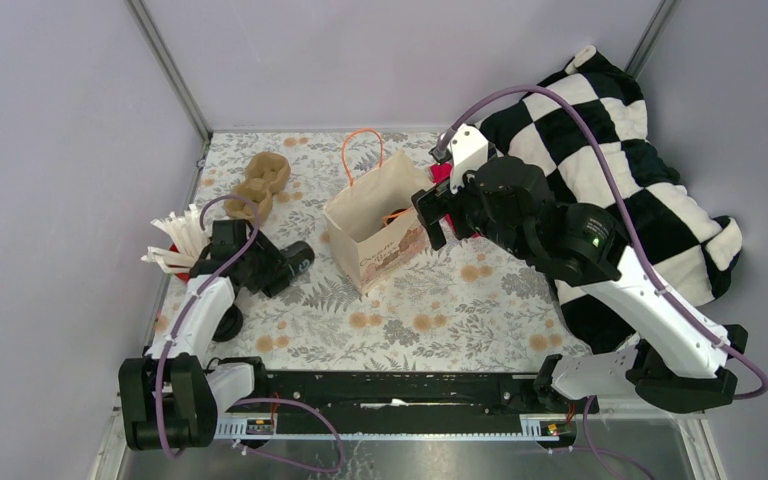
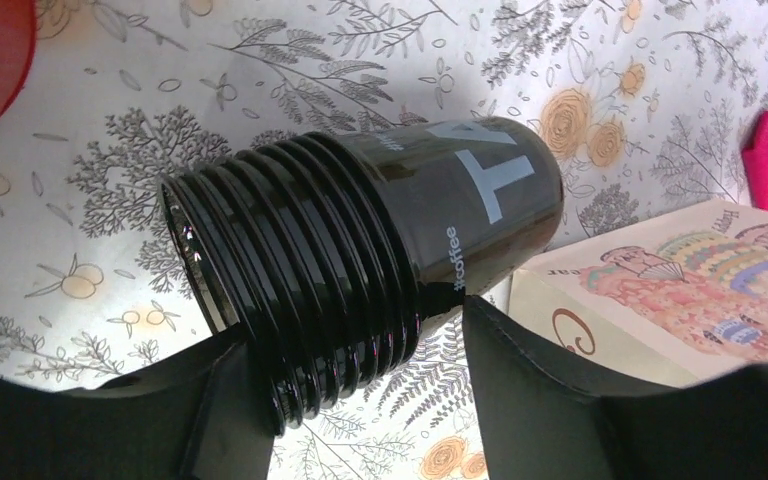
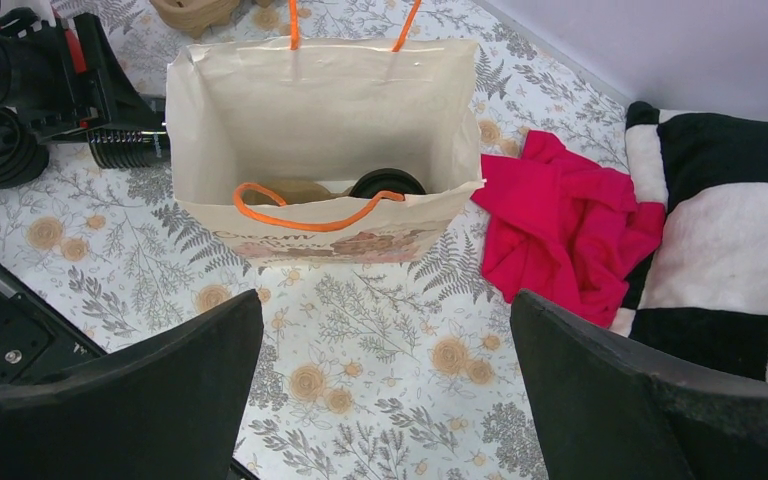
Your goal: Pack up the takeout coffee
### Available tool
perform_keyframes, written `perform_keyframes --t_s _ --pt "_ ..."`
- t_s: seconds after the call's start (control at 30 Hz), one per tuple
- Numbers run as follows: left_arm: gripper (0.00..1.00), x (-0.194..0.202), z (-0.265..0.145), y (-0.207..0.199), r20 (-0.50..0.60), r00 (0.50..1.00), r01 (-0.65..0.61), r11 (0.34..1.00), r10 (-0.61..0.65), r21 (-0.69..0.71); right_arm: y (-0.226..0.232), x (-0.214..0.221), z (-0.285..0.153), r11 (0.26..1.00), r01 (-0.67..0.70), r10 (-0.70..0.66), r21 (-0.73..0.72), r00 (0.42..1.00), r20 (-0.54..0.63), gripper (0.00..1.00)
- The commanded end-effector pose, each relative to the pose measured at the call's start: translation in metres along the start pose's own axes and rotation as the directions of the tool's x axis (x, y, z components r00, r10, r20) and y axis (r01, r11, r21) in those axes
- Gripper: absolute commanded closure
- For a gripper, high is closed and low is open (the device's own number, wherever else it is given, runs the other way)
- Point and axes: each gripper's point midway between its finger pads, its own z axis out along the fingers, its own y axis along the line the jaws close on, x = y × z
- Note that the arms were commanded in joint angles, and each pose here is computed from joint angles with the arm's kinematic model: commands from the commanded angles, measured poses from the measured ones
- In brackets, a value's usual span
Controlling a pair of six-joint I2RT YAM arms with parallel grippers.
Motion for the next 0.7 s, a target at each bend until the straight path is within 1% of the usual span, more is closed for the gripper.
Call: perform_keyframes --t_s 0.0,0.07,0.13,0.17,0.23,0.33,0.43,0.57,0.67 --pt "0.4 -0.022 -0.006 -0.021 0.089 0.996 -0.026 0.996 0.018 0.089 -0.005 -0.002 -0.01 1.0 0.025 -0.025 -0.011 1.0 0.018 0.0" --pt "0.51 -0.026 -0.011 -0.023 0.104 0.994 -0.024 0.996 0.016 0.083 -0.005 -0.001 -0.011 1.0 0.025 -0.025 -0.009 0.999 0.02 0.0" --pt "0.59 -0.03 -0.017 -0.024 0.123 0.992 -0.018 0.996 0.008 0.082 -0.006 -0.001 -0.012 1.0 0.023 -0.023 -0.01 0.999 0.027 0.0" --pt "0.65 -0.032 -0.02 -0.025 0.129 0.992 -0.015 0.997 0.005 0.082 -0.006 -0.001 -0.012 1.0 0.021 -0.021 -0.01 0.999 0.03 0.0" --pt "0.72 -0.036 -0.024 -0.027 0.136 0.991 -0.015 0.998 0.007 0.056 -0.005 -0.001 -0.013 1.0 0.018 -0.018 -0.014 0.999 0.036 0.0" --pt "0.78 -0.042 -0.03 -0.029 0.14 0.989 -0.041 0.999 0.042 -0.008 -0.005 0.002 -0.014 1.0 0.011 -0.01 -0.018 0.999 0.044 0.0" --pt "0.85 -0.038 -0.033 -0.041 0.115 0.986 -0.114 0.99 0.122 -0.08 -0.007 0.012 -0.015 1.0 0.008 -0.008 -0.016 0.999 0.04 0.0" --pt "0.9 -0.036 -0.026 -0.04 0.009 0.982 -0.181 0.961 0.187 -0.207 -0.011 0.021 -0.02 1.0 0.002 -0.002 -0.006 0.999 0.048 0.0" --pt "0.94 -0.043 -0.022 -0.045 -0.053 0.974 -0.228 0.936 0.222 -0.268 -0.013 0.025 -0.023 1.0 0.0 0.0 0.001 0.999 0.055 0.0"
